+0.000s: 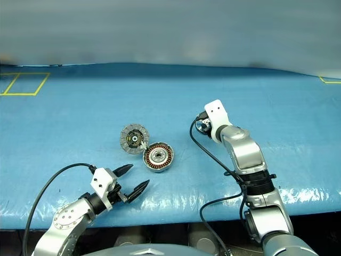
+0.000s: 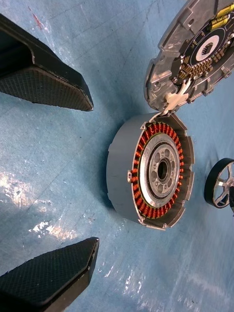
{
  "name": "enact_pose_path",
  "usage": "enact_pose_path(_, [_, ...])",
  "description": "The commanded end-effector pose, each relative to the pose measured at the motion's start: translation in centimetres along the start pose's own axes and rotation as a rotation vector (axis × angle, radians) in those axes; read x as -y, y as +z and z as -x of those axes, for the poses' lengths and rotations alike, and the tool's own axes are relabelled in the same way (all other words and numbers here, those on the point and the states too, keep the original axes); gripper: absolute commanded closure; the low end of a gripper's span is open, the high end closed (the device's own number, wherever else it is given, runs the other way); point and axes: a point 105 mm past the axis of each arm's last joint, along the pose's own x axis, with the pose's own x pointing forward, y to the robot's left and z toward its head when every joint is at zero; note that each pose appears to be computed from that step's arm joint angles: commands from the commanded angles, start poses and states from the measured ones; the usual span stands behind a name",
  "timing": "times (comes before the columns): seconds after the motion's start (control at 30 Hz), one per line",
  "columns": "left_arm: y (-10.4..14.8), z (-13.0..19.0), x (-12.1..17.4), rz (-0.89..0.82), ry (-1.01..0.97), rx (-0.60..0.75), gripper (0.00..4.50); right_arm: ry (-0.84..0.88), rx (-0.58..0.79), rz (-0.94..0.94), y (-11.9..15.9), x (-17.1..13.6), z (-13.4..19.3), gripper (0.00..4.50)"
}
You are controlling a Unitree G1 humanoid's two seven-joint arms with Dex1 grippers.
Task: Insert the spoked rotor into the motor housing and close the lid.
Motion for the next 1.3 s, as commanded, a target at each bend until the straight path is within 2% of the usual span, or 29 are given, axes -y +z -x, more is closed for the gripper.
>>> enact_pose_path(0.03, [0.5,0.1,-0.1,-0.012,0.007,0.024,0.00,-0.005,0.041,0.048,1.1,0.3,0.1,2.36])
enact_pose_path(0.97, [0.4,0.2,0.1,-0.007,0.021,0.027,0.00,0.017,-0.008,0.075,0.2,1.5,-0.8,2.36])
enact_pose_path(1.07, [0.4,0.2,0.1,-0.006,0.020,0.028,0.00,0.013,-0.008,0.072,0.1,1.6,-0.8,1.74])
enact_pose_path(1.23, [0.5,0.2,0.1,-0.006,0.022,0.028,0.00,0.006,-0.005,0.070,0.2,1.7,-0.8,0.13])
enact_pose_path(1.3, [0.5,0.1,0.1,-0.006,0.021,0.029,0.00,-0.009,-0.002,0.073,0.2,1.9,-0.9,0.02])
